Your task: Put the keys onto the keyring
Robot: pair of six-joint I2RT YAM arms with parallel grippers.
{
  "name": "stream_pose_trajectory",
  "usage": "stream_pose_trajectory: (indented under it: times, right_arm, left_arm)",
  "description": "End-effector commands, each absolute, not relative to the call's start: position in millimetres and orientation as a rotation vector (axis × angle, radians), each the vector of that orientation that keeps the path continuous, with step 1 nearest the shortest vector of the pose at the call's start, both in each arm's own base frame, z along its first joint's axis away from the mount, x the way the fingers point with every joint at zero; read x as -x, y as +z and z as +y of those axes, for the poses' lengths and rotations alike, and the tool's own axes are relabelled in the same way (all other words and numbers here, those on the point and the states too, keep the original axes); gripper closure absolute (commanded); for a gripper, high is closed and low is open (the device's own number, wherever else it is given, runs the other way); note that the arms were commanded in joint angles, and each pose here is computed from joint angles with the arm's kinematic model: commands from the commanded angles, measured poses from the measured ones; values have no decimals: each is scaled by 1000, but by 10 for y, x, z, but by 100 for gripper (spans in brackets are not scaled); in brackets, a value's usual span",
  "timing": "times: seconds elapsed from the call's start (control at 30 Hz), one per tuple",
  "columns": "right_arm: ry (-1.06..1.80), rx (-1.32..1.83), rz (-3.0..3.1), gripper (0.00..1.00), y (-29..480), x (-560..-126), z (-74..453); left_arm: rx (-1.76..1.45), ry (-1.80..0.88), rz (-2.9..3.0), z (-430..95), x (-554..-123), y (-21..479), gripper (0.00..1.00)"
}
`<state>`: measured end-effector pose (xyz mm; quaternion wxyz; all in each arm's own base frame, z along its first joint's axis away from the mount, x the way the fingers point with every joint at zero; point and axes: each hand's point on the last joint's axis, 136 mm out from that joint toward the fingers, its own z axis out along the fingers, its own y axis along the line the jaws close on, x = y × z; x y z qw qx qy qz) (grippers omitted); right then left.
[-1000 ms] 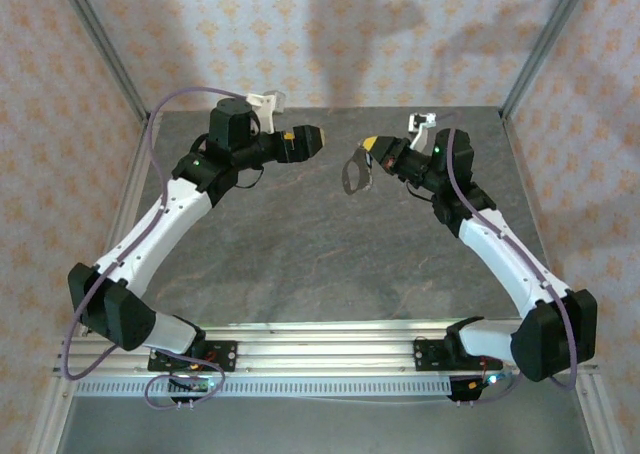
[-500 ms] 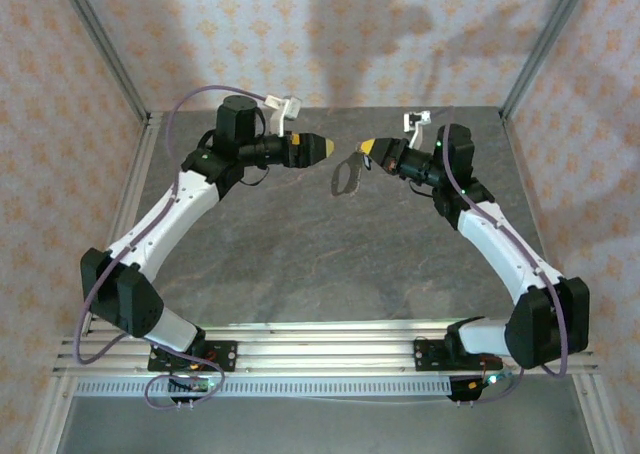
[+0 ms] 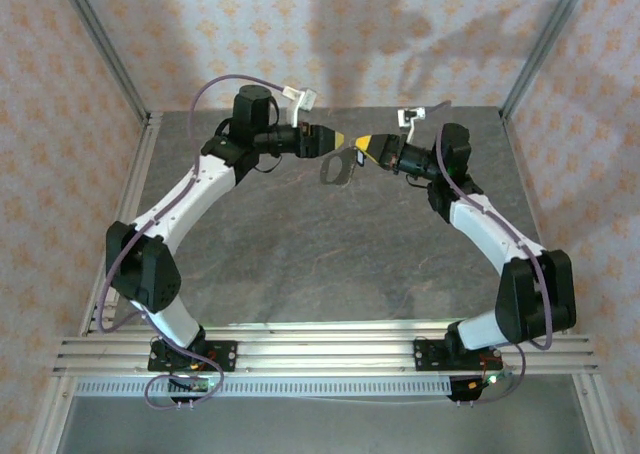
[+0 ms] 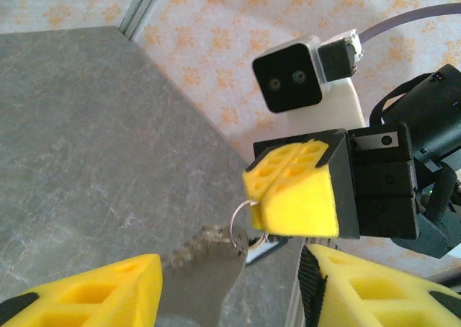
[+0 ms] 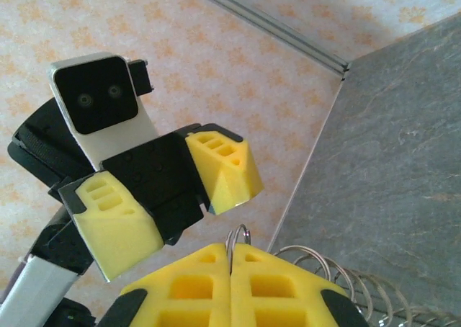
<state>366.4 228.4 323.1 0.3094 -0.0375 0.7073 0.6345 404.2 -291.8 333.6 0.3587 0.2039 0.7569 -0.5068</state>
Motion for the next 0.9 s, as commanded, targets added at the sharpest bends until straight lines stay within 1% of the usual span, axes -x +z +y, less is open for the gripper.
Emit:
stream_pose_trajectory:
  times: [0.0, 0.37, 0.87]
  right_arm:
    - [1711, 204, 1753, 100, 3550, -3648, 2285]
    - [1731, 176, 1749, 100, 3485, -3747, 2292]
    - [1732, 152, 1728, 100, 3523, -3760, 2274]
  left_arm:
    - [-561, -1339, 1834, -2981, -4156, 3551, 46]
    - [-556, -1409, 1813, -3072, -4250, 3483, 47]
    - [-608, -1454, 1827, -3214, -4122, 3400, 51]
